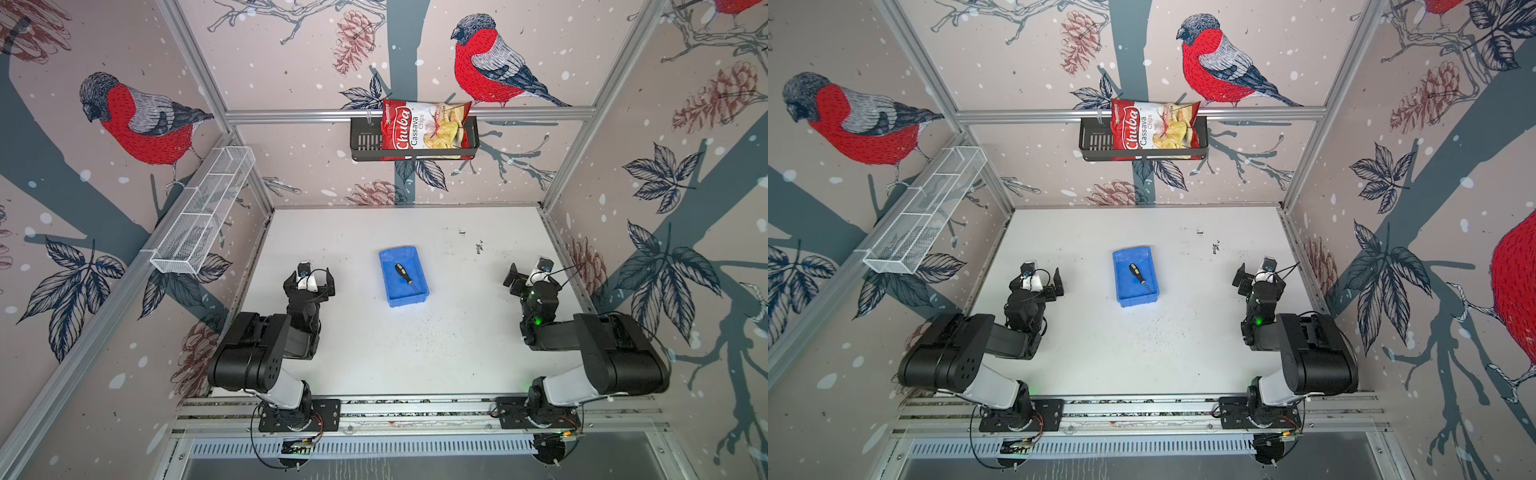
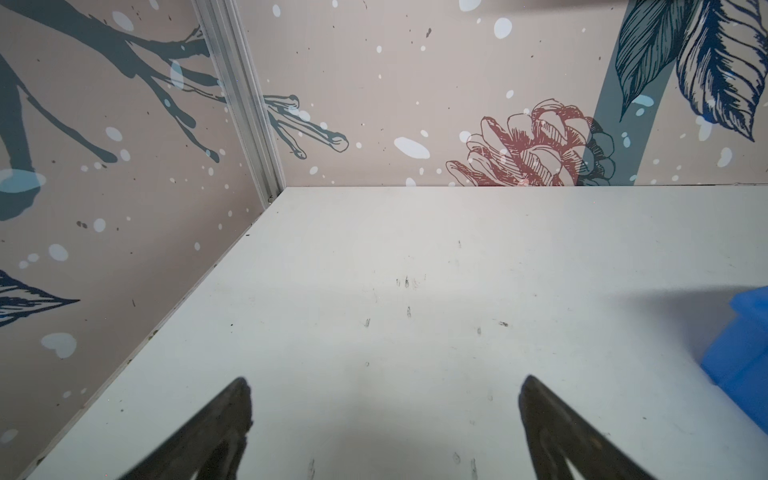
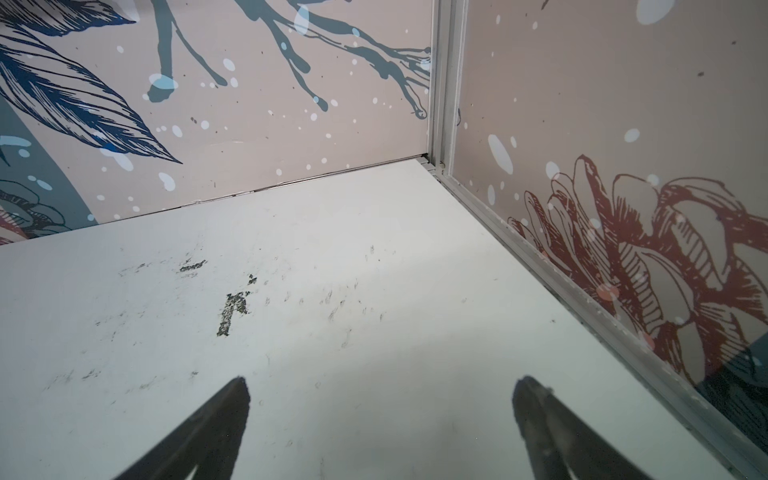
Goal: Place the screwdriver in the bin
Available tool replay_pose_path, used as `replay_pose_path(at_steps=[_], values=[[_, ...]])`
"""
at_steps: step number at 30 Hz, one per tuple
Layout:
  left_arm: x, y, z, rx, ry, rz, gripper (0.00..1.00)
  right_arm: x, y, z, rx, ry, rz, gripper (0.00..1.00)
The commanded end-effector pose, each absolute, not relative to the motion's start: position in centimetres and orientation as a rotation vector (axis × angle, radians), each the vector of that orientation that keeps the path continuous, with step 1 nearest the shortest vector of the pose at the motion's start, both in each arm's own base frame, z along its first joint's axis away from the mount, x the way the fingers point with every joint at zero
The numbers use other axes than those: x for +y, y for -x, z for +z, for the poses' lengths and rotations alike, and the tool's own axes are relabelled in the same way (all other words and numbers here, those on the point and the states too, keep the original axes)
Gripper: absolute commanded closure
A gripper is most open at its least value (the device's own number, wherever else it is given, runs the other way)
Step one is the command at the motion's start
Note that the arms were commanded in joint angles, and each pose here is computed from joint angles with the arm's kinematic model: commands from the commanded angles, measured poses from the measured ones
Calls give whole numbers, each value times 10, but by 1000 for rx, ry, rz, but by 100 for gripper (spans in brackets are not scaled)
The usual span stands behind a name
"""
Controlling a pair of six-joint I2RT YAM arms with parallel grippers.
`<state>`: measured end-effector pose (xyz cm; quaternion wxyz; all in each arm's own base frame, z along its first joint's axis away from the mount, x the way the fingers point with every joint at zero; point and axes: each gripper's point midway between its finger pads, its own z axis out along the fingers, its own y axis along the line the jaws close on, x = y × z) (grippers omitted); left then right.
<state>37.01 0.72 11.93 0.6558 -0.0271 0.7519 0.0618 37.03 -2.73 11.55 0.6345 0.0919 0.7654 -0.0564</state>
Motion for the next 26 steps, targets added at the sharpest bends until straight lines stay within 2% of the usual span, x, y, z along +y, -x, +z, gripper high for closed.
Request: replay_pose_path(at_steps=[1,26], values=[[10,-377,129,1671,85,130,1,-25,-374,125,1710,-211,-104,0],[12,-378,129,1674,96,130,1,-25,-374,126,1710,-210,-103,0]])
